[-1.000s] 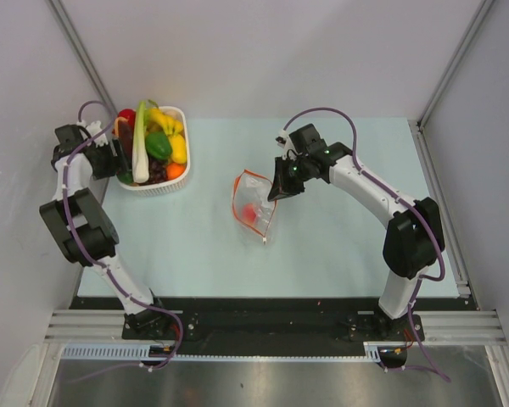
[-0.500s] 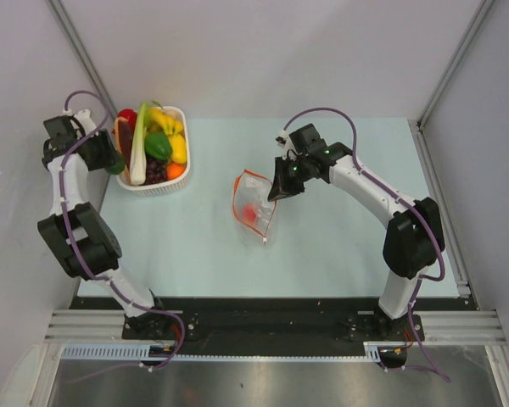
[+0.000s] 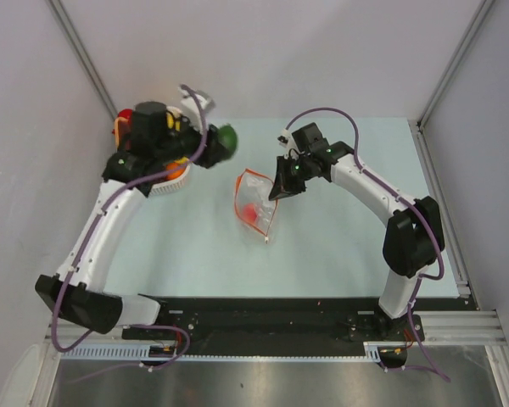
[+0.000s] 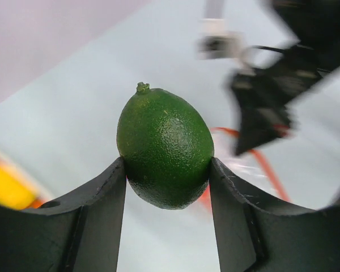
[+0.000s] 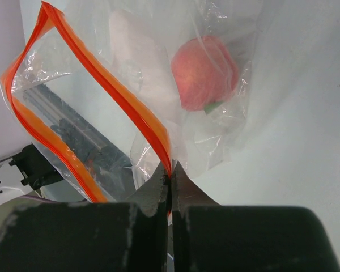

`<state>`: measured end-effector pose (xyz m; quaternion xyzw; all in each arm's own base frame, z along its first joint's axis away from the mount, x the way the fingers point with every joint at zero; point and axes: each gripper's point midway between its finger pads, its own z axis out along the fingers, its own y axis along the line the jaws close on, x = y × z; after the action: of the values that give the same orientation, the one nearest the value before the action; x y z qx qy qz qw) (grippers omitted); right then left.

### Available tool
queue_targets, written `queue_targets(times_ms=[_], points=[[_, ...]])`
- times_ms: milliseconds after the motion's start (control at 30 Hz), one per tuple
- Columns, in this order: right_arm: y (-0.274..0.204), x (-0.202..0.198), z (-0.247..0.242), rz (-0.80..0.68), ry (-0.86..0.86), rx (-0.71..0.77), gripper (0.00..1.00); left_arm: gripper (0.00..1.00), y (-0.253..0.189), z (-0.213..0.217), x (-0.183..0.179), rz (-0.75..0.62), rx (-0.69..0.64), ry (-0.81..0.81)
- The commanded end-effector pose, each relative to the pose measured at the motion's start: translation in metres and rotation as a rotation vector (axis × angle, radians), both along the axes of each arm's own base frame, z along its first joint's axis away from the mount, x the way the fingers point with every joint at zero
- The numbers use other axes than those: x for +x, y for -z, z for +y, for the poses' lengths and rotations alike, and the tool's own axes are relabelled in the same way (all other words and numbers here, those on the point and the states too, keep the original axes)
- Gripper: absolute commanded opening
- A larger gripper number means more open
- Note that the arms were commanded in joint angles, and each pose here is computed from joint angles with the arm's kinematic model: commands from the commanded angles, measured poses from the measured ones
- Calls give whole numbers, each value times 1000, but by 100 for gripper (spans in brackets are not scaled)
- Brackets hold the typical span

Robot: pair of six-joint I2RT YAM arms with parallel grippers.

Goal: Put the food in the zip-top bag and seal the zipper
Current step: Pick up the fake fruit from the bin, then place the fake fruit in the zipper food storage bag.

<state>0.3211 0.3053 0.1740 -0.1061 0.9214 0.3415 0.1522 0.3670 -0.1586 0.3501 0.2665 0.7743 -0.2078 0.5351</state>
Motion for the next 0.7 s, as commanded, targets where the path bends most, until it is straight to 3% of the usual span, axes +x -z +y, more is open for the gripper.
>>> queue_targets(times_ms=[0,67,200,367,433,467,567,667], points=[[-15,0,3,-22,-5,42,0,47,33,-68,-50,66,49,205],[-17,0,1,-19,0,46,0,47,51,-94,-67,101,66,273],[-20,-1,-1,-12,6,64,0,49,98,-106,-82,185,126,311],[-21,1,-5,28,23,106,0,80,131,-95,-82,250,277,271],[-21,1,-6,40,26,116,0,97,116,-83,-69,204,284,198],[-21,3,-7,43,34,118,0,100,105,-79,-65,175,270,182],[-19,4,-9,51,41,118,0,100,54,-64,-51,57,226,161],[-18,5,-9,54,43,116,0,100,4,-33,-19,-59,209,37]])
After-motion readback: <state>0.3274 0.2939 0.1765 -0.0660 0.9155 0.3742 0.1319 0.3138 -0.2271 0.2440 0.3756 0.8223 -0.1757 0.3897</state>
